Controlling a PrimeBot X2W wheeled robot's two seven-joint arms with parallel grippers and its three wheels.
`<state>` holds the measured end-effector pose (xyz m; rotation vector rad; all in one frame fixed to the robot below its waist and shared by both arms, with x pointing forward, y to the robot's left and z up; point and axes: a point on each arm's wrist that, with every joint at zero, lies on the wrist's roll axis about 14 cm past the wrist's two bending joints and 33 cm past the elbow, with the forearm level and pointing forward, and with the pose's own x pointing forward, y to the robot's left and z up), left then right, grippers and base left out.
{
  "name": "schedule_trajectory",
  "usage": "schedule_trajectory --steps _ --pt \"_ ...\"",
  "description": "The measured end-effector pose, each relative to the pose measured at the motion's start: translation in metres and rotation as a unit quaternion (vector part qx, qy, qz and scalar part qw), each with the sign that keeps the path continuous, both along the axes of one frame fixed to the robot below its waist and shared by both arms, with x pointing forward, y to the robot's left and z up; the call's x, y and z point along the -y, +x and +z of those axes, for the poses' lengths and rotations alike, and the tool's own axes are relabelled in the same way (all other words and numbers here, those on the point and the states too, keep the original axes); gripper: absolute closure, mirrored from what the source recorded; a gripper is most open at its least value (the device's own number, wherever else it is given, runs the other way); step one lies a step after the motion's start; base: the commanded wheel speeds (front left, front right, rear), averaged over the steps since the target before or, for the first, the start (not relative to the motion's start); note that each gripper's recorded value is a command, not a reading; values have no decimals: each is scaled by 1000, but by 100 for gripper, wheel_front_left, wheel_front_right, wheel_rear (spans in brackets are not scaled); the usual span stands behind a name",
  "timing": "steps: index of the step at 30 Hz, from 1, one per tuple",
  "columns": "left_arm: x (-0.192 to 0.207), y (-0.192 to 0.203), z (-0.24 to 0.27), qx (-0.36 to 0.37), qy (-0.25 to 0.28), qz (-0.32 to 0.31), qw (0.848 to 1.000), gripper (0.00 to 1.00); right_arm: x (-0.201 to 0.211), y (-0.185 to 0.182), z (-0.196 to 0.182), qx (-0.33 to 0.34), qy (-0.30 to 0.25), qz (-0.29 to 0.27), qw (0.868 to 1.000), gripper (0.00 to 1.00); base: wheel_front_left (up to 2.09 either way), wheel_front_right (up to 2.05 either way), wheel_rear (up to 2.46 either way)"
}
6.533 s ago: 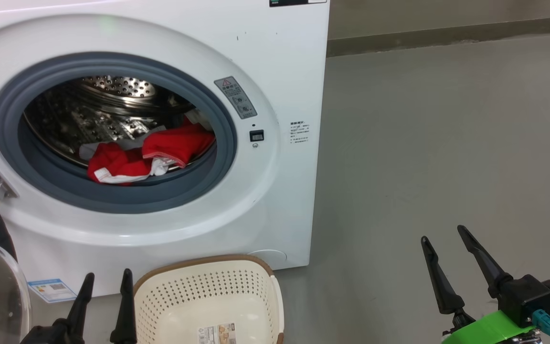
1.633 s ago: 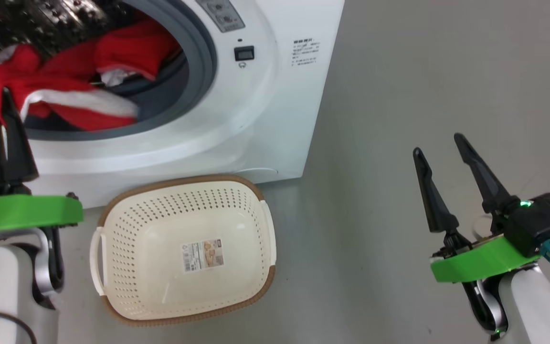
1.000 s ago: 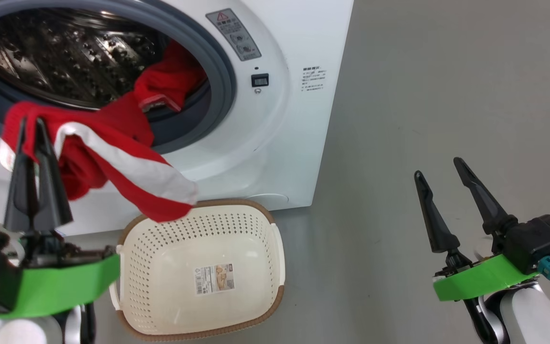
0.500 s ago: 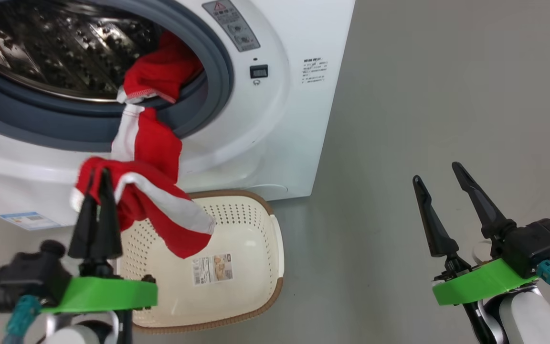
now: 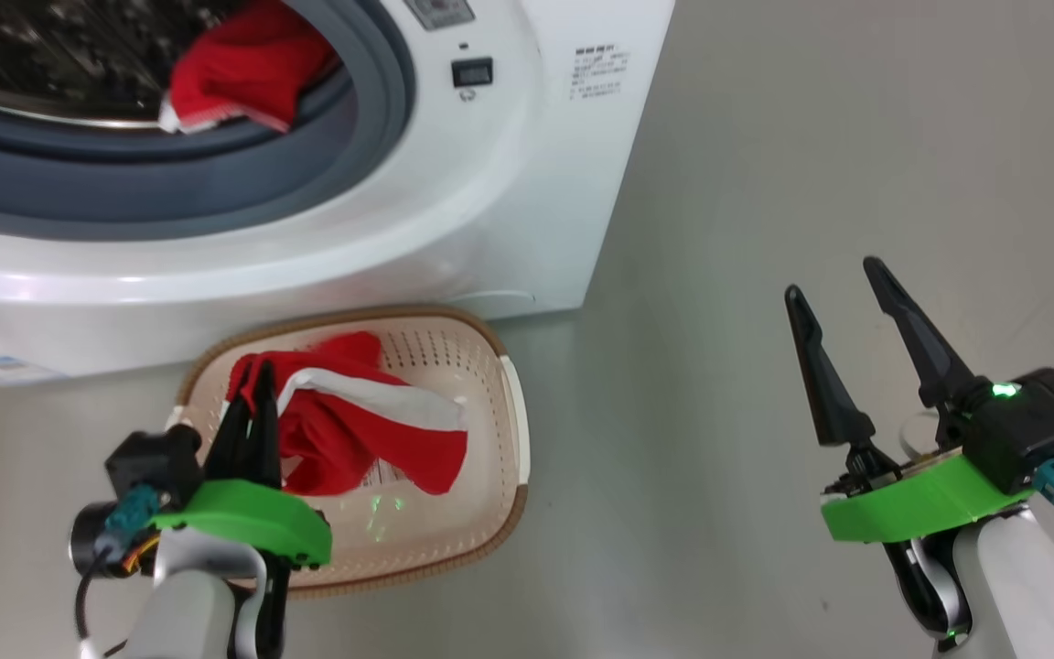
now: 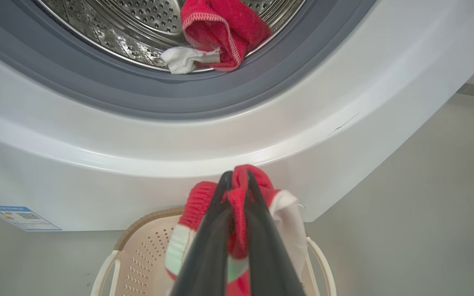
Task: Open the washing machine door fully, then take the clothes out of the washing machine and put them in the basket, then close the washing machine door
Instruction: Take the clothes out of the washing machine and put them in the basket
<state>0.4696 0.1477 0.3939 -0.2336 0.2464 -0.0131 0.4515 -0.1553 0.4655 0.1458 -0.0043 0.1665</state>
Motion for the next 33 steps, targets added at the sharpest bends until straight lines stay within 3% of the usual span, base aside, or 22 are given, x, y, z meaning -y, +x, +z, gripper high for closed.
schedule_trajectory --steps 9,19,33 --pt "22 0 -84 -128 -25 -30 991 100 0 15 -23 -22 9 -1 1000 0 0 0 0" --pt "31 -8 -161 -271 -33 -49 961 100 -5 33 -52 -47 15 7 999 0 0 0 0" --pt "53 -16 -198 -338 -63 -72 936 100 8 34 -67 -64 23 -15 998 0 0 0 0"
